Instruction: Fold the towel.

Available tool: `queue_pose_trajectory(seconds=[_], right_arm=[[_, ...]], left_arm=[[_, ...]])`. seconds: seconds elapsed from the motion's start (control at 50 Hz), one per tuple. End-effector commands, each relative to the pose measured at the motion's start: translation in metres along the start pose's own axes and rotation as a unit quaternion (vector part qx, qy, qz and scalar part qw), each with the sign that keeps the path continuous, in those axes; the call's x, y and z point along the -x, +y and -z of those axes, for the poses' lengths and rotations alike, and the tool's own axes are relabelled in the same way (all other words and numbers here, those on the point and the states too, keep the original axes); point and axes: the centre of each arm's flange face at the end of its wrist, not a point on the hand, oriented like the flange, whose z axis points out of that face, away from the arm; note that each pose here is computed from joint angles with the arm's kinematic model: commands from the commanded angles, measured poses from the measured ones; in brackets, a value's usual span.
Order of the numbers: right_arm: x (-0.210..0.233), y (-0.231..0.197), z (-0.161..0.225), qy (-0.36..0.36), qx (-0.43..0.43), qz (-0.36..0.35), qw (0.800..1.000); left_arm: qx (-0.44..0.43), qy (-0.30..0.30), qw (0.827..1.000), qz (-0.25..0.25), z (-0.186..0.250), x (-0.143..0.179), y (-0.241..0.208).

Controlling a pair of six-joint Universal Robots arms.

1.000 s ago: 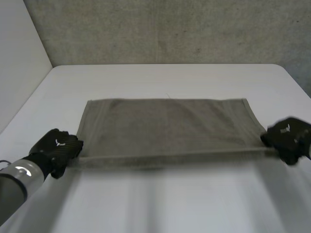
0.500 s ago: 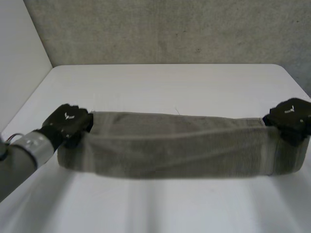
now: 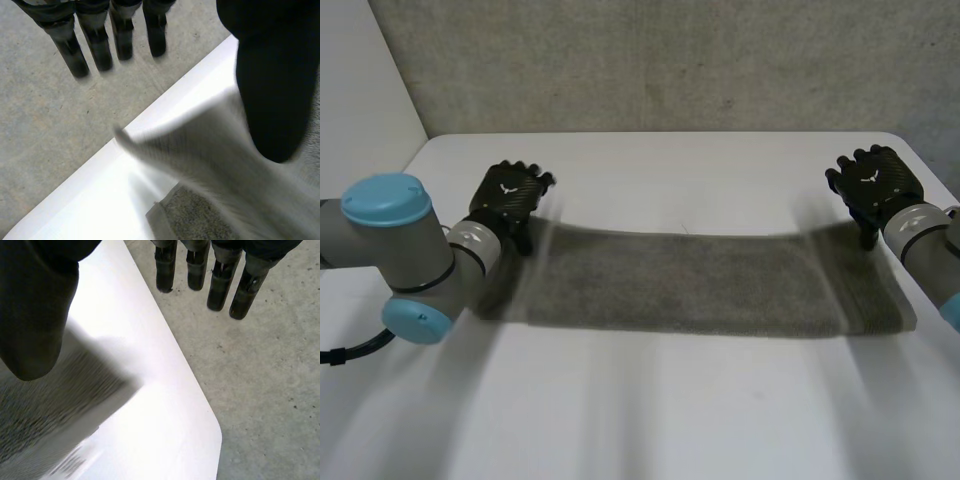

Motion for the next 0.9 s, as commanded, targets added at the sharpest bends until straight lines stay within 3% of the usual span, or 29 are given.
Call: queue_pose_trajectory(seconds=[0.02,0.24,0.5,0.72,0.9], right_arm=[[-0.007,-0.008,0.004,0.017,-0.004,-0.022,1.0],[-0.026,-0.03,0.037,0.034,-0.012,-0.04,0.999],[0.015,0.007,0.088,-0.067,0.108,-0.083,0.988],[0.03,0.051,0.077,-0.058,0.133,-0.09,0.985],[0.031,0.062,0.072,-0.059,0.143,-0.094,0.983]], left_arm=[[-0.012,-0.005,1.0,-0.003,0.002,-0.003,-0.003],[-0.004,-0.042,0.999,-0.005,0.033,0.012,-0.025],[-0.022,-0.029,0.999,0.002,0.096,-0.007,-0.042],[-0.048,-0.024,0.998,0.036,0.102,-0.022,-0.034],[-0.046,-0.027,0.997,0.058,0.102,-0.019,-0.033]])
